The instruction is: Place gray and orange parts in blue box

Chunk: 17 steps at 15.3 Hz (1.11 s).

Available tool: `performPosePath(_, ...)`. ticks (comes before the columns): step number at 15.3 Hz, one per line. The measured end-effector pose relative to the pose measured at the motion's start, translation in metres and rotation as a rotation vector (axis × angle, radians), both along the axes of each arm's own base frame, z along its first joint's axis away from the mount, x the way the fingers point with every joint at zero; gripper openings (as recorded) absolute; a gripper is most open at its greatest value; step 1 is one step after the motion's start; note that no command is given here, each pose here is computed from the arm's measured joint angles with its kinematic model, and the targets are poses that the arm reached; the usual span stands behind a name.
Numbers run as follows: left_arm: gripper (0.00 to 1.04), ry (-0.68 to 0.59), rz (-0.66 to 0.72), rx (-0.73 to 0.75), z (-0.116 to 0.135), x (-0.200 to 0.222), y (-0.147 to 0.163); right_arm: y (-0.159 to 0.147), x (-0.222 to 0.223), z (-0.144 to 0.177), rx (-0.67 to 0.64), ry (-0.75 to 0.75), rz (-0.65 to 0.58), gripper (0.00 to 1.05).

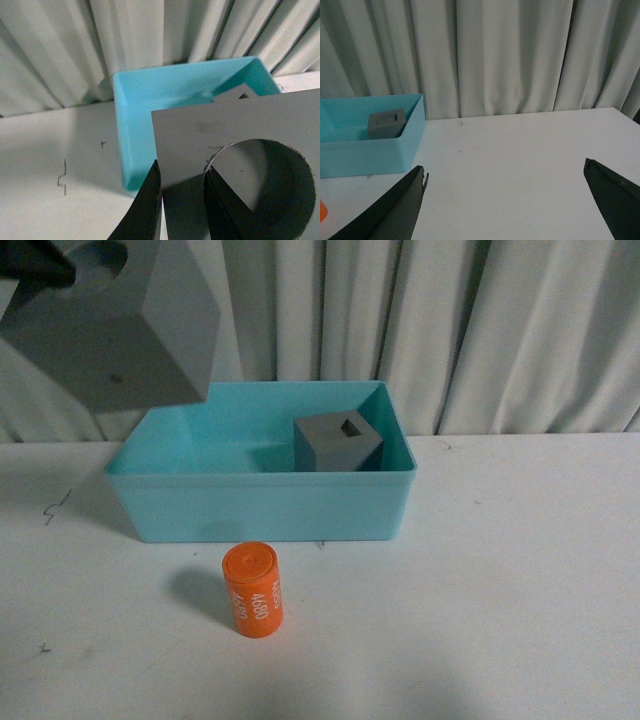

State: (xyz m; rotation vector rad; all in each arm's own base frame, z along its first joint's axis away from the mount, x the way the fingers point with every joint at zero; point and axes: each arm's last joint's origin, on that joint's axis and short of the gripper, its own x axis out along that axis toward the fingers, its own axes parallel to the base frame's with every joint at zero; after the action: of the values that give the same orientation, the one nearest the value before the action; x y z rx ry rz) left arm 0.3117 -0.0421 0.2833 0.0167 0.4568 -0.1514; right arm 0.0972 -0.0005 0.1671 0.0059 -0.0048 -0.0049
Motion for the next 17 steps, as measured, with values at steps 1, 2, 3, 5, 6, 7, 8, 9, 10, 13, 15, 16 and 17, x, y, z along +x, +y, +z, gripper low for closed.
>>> performPosePath(1, 0.19, -0.007, -0.003, 0.008, 0.002, 0.012, -0.007, 0.000, 0.000, 0.000, 0.000, 0.000, 0.000, 0.98)
performPosePath(2, 0.19, -0.009, 0.003, 0.029, -0.006, 0.031, -0.015, 0.000, 0.000, 0.000, 0.000, 0.000, 0.000, 0.98)
performPosePath(3, 0.19, -0.003, 0.018, 0.059, -0.017, 0.051, -0.023, 0.000, 0.000, 0.000, 0.000, 0.000, 0.000, 0.98)
performPosePath(5, 0.19, 0.034, 0.028, 0.113, -0.038, 0.078, -0.031, 0.000, 0.000, 0.000, 0.000, 0.000, 0.000, 0.98)
performPosePath(6, 0.19, 0.047, 0.029, 0.145, -0.049, 0.089, -0.034, 0.000, 0.000, 0.000, 0.000, 0.000, 0.000, 0.98)
performPosePath(7, 0.19, 0.045, 0.026, 0.169, -0.058, 0.098, -0.036, 0.000, 0.000, 0.000, 0.000, 0.000, 0.000, 0.98)
performPosePath(8, 0.19, 0.062, 0.034, 0.187, -0.063, 0.107, -0.036, 0.000, 0.000, 0.000, 0.000, 0.000, 0.000, 0.98)
performPosePath(9, 0.19, 0.067, 0.036, 0.205, -0.072, 0.115, -0.035, 0.000, 0.000, 0.000, 0.000, 0.000, 0.000, 0.98)
performPosePath(10, 0.19, 0.083, 0.039, 0.225, -0.080, 0.121, -0.034, 0.000, 0.000, 0.000, 0.000, 0.000, 0.000, 0.98)
performPosePath(13, 0.19, 0.141, 0.062, 0.269, -0.110, 0.139, -0.026, 0.000, 0.000, 0.000, 0.000, 0.000, 0.000, 0.98)
performPosePath(15, 0.18, 0.149, 0.077, 0.279, -0.116, 0.146, -0.020, 0.000, 0.000, 0.000, 0.000, 0.000, 0.000, 0.98)
performPosePath(16, 0.18, 0.157, 0.086, 0.283, -0.119, 0.147, -0.017, 0.000, 0.000, 0.000, 0.000, 0.000, 0.000, 0.98)
performPosePath(17, 0.21, 0.167, 0.091, 0.285, -0.122, 0.148, -0.014, 0.000, 0.000, 0.000, 0.000, 0.000, 0.000, 0.98)
